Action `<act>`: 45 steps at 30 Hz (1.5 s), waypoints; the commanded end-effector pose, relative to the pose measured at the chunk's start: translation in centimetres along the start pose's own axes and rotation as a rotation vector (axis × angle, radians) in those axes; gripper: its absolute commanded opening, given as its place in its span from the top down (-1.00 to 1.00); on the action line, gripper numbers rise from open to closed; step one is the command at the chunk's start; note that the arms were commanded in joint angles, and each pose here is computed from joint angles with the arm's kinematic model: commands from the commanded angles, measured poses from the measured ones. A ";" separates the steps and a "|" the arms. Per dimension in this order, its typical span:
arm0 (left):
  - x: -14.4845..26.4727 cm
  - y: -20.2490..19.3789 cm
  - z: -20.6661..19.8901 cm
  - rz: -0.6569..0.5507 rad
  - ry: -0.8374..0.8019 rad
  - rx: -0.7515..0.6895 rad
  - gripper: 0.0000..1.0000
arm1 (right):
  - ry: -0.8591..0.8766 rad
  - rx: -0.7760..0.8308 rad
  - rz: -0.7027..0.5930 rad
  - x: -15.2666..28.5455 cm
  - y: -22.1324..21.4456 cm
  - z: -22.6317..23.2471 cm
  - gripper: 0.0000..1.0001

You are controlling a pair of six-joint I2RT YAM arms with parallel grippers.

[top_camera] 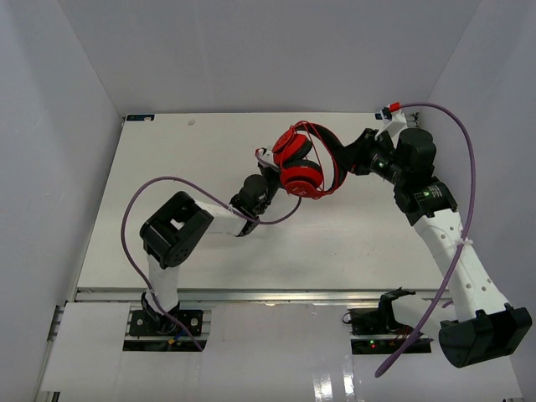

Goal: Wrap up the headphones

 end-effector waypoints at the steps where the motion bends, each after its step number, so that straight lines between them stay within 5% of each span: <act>1: -0.4 1.1 0.3 0.003 0.005 0.047 0.96 | 0.105 0.022 -0.108 1.7 2.9 3.0 0.85; 8: 2.5 1.9 -1.9 -0.009 -0.213 0.143 1.00 | 0.075 0.042 -0.126 1.5 3.1 2.6 0.85; 13: 6.4 2.3 -6.0 0.018 -0.478 0.287 0.83 | 0.030 0.033 -0.159 0.3 3.9 1.8 0.85; 18: 8.9 2.1 -9.0 0.069 -0.562 0.432 0.77 | -0.091 0.055 -0.205 -2.9 4.1 -1.0 0.85; 31: 14.0 -1.1 -12.4 0.153 -0.583 0.581 0.88 | -0.449 0.176 -0.205 -7.2 -3.2 -9.3 0.85; 45: 14.1 -5.1 -15.1 0.400 -0.612 0.672 0.91 | -0.541 0.394 -0.113 -10.1 -8.8 -11.2 0.85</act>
Point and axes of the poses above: each gripper's point midway between its finger pads, its own x axis back along the fingers, its own z axis along the line the jaws close on, y = z × x, the point moved 7 cm from there along x, back along the fingers, and after that the axes turned 5 degrees about -x, right-handed, at the moved point
